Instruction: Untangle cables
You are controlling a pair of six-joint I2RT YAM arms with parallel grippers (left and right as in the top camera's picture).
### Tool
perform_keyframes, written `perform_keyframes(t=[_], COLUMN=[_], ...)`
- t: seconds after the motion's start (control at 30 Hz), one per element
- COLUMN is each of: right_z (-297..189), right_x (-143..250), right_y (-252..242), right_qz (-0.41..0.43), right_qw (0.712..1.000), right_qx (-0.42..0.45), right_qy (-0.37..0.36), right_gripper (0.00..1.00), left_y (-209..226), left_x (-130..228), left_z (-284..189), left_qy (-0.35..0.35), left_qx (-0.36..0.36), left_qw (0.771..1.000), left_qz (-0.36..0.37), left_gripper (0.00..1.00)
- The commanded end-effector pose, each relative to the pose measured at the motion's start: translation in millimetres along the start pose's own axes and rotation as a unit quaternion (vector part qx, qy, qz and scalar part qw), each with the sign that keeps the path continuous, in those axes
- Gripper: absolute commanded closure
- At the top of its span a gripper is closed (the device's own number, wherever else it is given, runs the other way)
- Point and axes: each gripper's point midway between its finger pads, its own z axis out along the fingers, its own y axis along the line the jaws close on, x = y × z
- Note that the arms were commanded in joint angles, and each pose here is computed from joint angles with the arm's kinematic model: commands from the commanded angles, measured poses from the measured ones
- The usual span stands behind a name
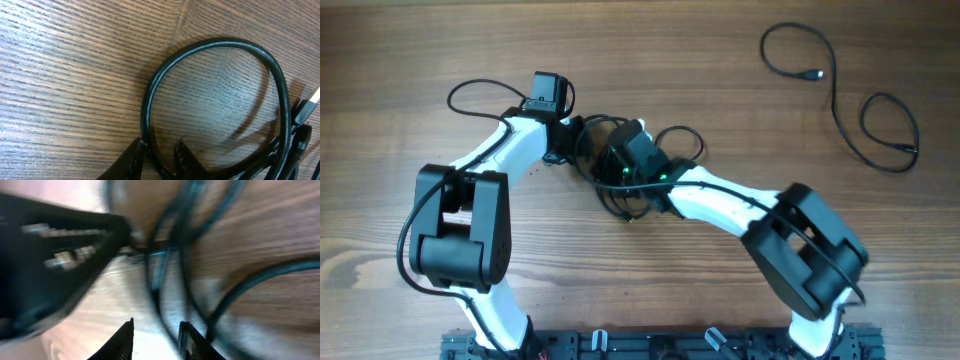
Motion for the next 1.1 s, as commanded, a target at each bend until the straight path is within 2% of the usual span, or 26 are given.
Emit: perform_keyframes(t=[0.0,0.2,0.27,0.43,0.77,0.83,0.87,0.9,1.0,1.07], right_z=[10.2,7.3,6.6,4.3,30.7,30.8,30.5,30.1,26.9,17.2], right_x=[-13.4,-36.3,-41.1,-53.9,-50.0,-50.7,-52.2,-53.9,-56.7,-59.3], right_y=[-22.4,-15.2,-6.9,-11.9,-27.5,-28.5,-29.1,-30.4,-40.6,-35.3], right_qz=[0.037,0.038,0.037,0.044,0.068,0.068,0.067,0.068,0.075,0.048], right_qw=[0.998,0.995,0.995,0.992,0.992,0.992,0.992,0.991,0.992,0.996], right_qx=[0.035,0.019,-0.001,0.004,0.002,0.004,0.004,0.006,0.022,0.012], right_qy=[-0.045,-0.093,-0.096,-0.115,-0.107,-0.109,-0.111,-0.112,-0.103,-0.080], right_gripper=[0.67,0.65,0.62,0.62,0.57,0.63,0.76,0.95,0.96,0.96], left_y=[8.7,8.7,8.8,8.7,8.2,8.2,8.2,8.2,8.3,8.3], left_x=[7.0,7.0,7.0,6.9,6.0,6.0,6.0,6.0,6.0,6.0], left_z=[10.4,10.4,10.4,10.4,10.4,10.4,10.4,10.4,10.4,10.4], left_qy=[0.016,0.016,0.016,0.016,0.014,0.014,0.014,0.014,0.014,0.014], left_qx=[-0.013,-0.013,-0.013,-0.013,-0.012,-0.012,-0.012,-0.012,-0.012,-0.013], left_qw=[1.000,1.000,1.000,1.000,1.000,1.000,1.000,1.000,1.000,1.000], left_qz=[-0.003,-0.003,-0.003,-0.002,-0.002,-0.002,-0.002,-0.002,-0.002,-0.002], left_gripper=[0.76,0.77,0.77,0.78,0.77,0.77,0.77,0.77,0.77,0.77])
